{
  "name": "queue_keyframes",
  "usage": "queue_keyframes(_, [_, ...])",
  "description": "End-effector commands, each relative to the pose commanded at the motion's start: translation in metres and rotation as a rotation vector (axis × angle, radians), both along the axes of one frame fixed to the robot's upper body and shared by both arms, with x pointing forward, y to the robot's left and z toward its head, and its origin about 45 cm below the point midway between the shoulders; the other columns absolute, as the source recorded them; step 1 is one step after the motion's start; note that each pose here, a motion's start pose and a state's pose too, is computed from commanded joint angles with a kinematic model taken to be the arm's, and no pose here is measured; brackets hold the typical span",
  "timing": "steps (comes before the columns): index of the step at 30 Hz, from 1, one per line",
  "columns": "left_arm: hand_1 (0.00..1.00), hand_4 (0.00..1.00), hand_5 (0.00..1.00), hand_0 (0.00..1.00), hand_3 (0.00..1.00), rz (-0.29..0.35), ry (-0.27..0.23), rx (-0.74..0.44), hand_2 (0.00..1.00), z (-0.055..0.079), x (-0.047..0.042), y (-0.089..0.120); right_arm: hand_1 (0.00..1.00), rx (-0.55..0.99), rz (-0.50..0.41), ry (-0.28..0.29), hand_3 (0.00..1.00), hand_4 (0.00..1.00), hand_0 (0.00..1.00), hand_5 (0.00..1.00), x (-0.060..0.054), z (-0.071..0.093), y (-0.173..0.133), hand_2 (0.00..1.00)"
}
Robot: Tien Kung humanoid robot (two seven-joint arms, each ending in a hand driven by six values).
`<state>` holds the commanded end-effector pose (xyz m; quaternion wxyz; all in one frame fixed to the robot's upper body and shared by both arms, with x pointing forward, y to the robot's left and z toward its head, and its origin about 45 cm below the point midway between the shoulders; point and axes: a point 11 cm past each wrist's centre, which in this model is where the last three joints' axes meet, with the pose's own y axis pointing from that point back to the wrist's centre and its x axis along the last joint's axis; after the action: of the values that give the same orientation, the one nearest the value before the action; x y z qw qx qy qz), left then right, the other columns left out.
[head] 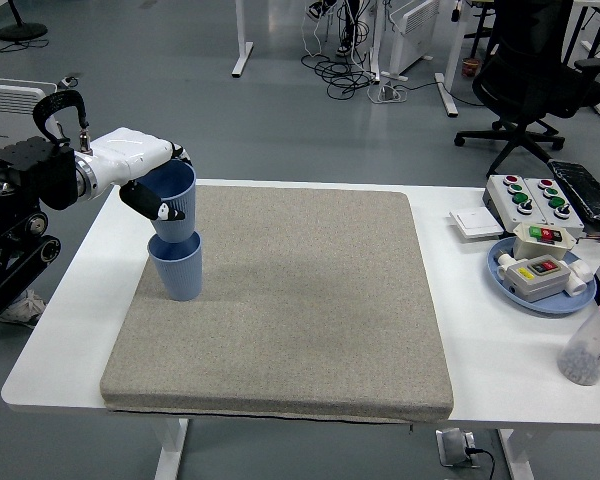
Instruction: Push cup pick cup insert cup
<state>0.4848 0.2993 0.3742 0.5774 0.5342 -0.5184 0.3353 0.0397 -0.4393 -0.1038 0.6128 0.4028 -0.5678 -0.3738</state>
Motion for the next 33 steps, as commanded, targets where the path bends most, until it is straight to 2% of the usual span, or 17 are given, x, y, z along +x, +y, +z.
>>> queue_keyframes(14, [0.536,0.516,0.010,0.407,0.644,0.011,0.037,0.001,0.557,-0.020,0.0035,0.006,0.640,0.001,-0.001,0.006,0.607,0.186,0.718,0.420,-0.003,-0.001,0.001,0.674])
queue_keyframes(15, [0.547,0.642,0.114,0.384,0.758,0.010,0.037,0.002,0.637,-0.022,0.0036,0.007,0.641,0.001,-0.001,0.006,0.607,0.186,0.718,0.421,-0.003,-0.001,0.001,0.674])
queue_keyframes(20, [0.547,0.642,0.114,0.384,0.758,0.002,0.029,0.007,0.637,-0.025,0.0045,0.009,0.641,0.001,-0.001,0.006,0.607,0.186,0.718,0.421,-0.003,-0.001,0.001,0.674])
queue_keyframes(21, [0.653,0.830,0.364,0.408,0.854,0.003,0.032,0.009,0.751,-0.025,0.0046,0.009,0.640,0.001,-0.001,0.006,0.607,0.186,0.718,0.421,-0.003,-0.001,0.001,0.674])
queue_keyframes(26, [0.653,0.830,0.364,0.408,0.854,0.006,0.042,0.003,0.751,-0.027,0.0045,0.011,0.640,0.001,-0.002,0.004,0.607,0.186,0.718,0.421,-0.003,-0.001,0.001,0.674])
queue_keyframes(27, [0.714,0.893,0.480,0.489,0.893,0.007,0.045,0.000,0.810,-0.028,0.0047,0.011,0.640,0.001,-0.001,0.003,0.608,0.185,0.718,0.421,-0.003,-0.001,0.001,0.674])
queue_keyframes(32, [0.714,0.893,0.480,0.489,0.893,0.014,0.053,-0.006,0.810,-0.031,0.0054,0.012,0.640,0.001,0.000,0.001,0.608,0.185,0.718,0.421,-0.001,0.000,0.001,0.674])
queue_keyframes(33, [0.785,0.938,0.590,0.639,0.932,0.014,0.052,-0.009,0.870,-0.032,0.0055,0.012,0.640,0.001,0.000,0.001,0.607,0.185,0.719,0.421,-0.001,0.000,0.001,0.674])
